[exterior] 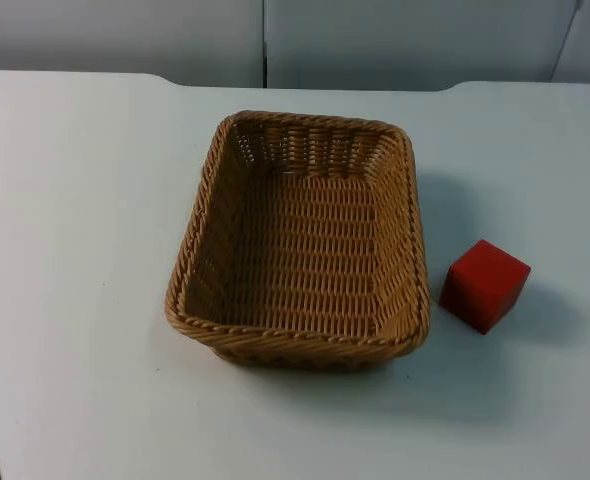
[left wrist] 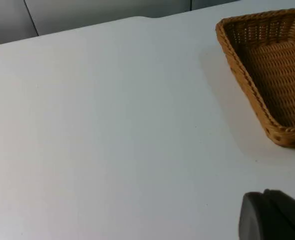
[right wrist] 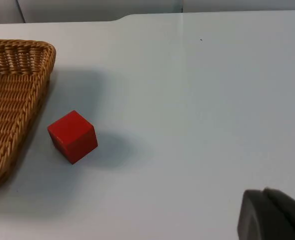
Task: Pick up the basket with the left hand and place the cube into the basket with the right hand.
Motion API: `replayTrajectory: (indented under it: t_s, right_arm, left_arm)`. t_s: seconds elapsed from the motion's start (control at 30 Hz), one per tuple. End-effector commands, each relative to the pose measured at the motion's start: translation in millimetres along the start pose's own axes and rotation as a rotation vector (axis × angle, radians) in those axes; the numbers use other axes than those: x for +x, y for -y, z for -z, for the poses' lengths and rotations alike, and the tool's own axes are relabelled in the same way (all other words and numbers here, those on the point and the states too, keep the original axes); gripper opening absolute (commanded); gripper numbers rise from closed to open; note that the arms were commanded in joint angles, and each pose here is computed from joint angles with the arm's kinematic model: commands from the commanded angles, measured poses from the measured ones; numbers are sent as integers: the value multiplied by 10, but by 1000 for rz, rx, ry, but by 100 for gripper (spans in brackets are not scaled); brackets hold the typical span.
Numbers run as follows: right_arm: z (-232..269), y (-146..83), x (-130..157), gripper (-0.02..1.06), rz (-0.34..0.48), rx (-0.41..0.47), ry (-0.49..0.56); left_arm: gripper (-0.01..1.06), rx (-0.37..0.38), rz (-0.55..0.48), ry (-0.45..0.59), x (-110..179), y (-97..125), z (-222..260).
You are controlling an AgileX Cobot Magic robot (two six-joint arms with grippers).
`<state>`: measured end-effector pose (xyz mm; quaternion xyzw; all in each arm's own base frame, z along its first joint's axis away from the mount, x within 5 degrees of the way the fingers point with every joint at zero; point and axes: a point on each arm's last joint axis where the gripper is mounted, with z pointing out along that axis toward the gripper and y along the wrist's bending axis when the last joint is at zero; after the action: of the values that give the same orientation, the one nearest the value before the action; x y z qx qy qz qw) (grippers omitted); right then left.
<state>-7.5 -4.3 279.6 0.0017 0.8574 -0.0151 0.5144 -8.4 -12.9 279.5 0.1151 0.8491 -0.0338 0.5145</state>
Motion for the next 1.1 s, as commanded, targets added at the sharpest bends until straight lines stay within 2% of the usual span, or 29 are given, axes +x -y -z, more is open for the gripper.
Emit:
replayTrajectory:
  t_s: [0.0,0.03,0.1,0.13,0.17,0.23,0.27,0.3,0.37,0.43,0.47,0.5,0.53,0.57,0.6,0.63,0.67,0.73,0.77,0.8,0.9,0.93,1.07]
  right_arm:
    - [-13,-6,7,0,-1,1,9]
    - [-13,-6,7,0,-1,1,9]
    - [-13,-6,7,0,-1,1,9]
    - [-13,-6,7,0,-1,1,9]
    - [-13,-6,7,0,-1,1,9]
    - [-13,-6,7,0,-1,1,9]
    - [-13,-6,7,0,-1,1,9]
    - [-13,-6,7,0,-1,1,9]
    - [-13,-6,7,0,-1,1,9]
    - [-13,-6,7,0,-1,1,9]
    - [-13,-6,7,0,-1,1,9]
    - [-13,-6,7,0,-1,1,9]
    - [-13,-6,7,0,-1,1,9]
    - [-13,-6,7,0,-1,1,9]
    - [-13,-6,7,0,-1,1,9]
    - [-13,-6,7,0,-1,1,9]
    - [-13,-6,7,0,-1,1,9]
    - [-13,-6,7,0,-1,1,9]
    - [-13,-6,7,0,-1,1,9]
    - [-13,-6,7,0,-1,1,9]
    - [-13,-6,7,0,-1,1,9]
    - [-13,-6,7,0,-1,1,9]
    - [-13,-6,7,0,-1,1,9]
  left_arm:
    - [0,5,1,16,-6,0,11]
    - [0,18,30,24,-14,12,12]
    - [0,122,143,119,-195,93,80]
    - [0,122,143,119,-195,93,80]
    - [0,198,172,115,-326,136,49]
    - [0,336,168,48,-608,192,-77]
    - [0,381,152,-26,-731,187,-214]
    - [0,381,152,-26,-731,187,-214]
    - [0,453,159,-200,-903,153,-584]
    - [2,522,173,-320,-995,124,-967]
    - [2,522,173,-320,-995,124,-967]
    - [8,593,216,-389,-1033,121,-1283]
    - [11,621,235,-405,-1039,125,-1390]
    - [20,664,256,-423,-1048,128,-1567]
    - [35,728,310,-463,-1034,130,-1873]
    - [35,728,310,-463,-1034,130,-1873]
    - [48,753,348,-495,-1009,124,-2068]
    - [72,754,385,-560,-948,83,-2418]
    - [72,754,385,-560,-948,83,-2418]
    - [76,731,399,-610,-889,36,-2695]
    - [76,680,394,-676,-792,-56,-3169]
    - [76,680,394,-676,-792,-56,-3169]
    - [76,647,412,-717,-697,-136,-3687]
